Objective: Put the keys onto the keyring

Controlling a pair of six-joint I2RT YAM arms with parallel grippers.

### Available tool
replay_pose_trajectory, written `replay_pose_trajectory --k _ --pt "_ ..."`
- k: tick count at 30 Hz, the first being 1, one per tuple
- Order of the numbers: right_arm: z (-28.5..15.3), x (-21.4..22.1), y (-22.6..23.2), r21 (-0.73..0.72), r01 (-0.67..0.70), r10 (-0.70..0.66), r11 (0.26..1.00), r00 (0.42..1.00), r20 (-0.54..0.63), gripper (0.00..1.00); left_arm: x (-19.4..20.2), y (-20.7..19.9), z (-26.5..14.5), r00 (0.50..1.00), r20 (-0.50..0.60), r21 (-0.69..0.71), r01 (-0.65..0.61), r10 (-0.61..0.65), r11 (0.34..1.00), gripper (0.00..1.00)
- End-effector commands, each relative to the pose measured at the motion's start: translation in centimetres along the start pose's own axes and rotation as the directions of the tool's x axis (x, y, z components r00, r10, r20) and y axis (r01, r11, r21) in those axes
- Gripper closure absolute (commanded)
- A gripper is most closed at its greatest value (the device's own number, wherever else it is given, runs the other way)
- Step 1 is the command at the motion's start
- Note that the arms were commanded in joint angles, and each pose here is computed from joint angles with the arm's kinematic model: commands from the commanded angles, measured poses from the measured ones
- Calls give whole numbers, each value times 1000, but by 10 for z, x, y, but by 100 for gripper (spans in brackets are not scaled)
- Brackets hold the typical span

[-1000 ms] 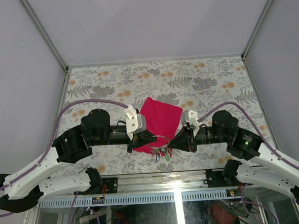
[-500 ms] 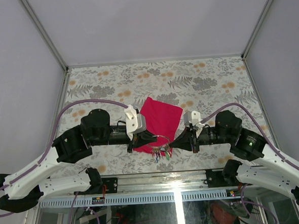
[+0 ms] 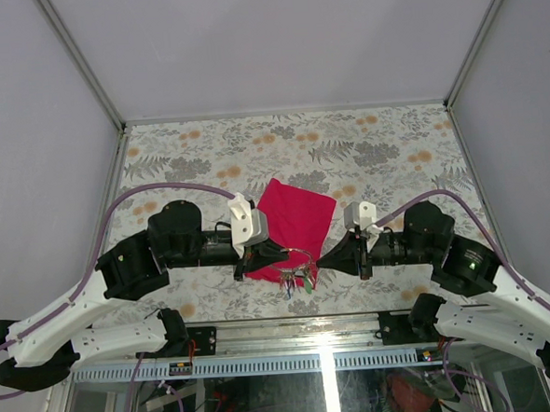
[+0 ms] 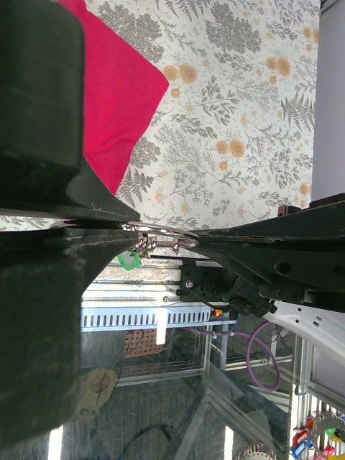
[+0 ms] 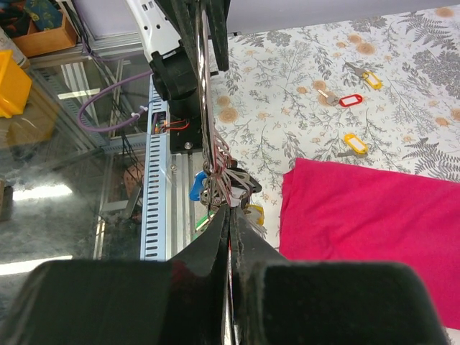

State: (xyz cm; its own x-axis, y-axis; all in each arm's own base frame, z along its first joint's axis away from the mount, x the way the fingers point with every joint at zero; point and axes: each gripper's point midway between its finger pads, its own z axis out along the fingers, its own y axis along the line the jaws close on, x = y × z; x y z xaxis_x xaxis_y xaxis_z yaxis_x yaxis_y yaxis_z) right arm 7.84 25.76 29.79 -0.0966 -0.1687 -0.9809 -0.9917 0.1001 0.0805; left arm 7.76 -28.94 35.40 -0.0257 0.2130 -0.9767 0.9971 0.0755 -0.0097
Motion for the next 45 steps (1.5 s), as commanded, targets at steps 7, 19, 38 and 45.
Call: replay_pose_trajectory --k 7,19,38,45 --pt "-14 -40 -2 69 -37 37 997 999 12 100 -14 6 -1 998 57 -32 -29 31 999 98" --pt "-14 -9 -11 146 -163 177 976 980 -91 100 14 20 14 1000 24 -85 11 -9 996 100" --pt "5 89 -62 419 -255 349 872 923 -164 98 92 35 42 989 -98 -150 96 -112 984 100" --pt "3 68 -63 358 -166 151 919 986 70 64 84 35 36 990 -118 -147 64 -82 987 100"
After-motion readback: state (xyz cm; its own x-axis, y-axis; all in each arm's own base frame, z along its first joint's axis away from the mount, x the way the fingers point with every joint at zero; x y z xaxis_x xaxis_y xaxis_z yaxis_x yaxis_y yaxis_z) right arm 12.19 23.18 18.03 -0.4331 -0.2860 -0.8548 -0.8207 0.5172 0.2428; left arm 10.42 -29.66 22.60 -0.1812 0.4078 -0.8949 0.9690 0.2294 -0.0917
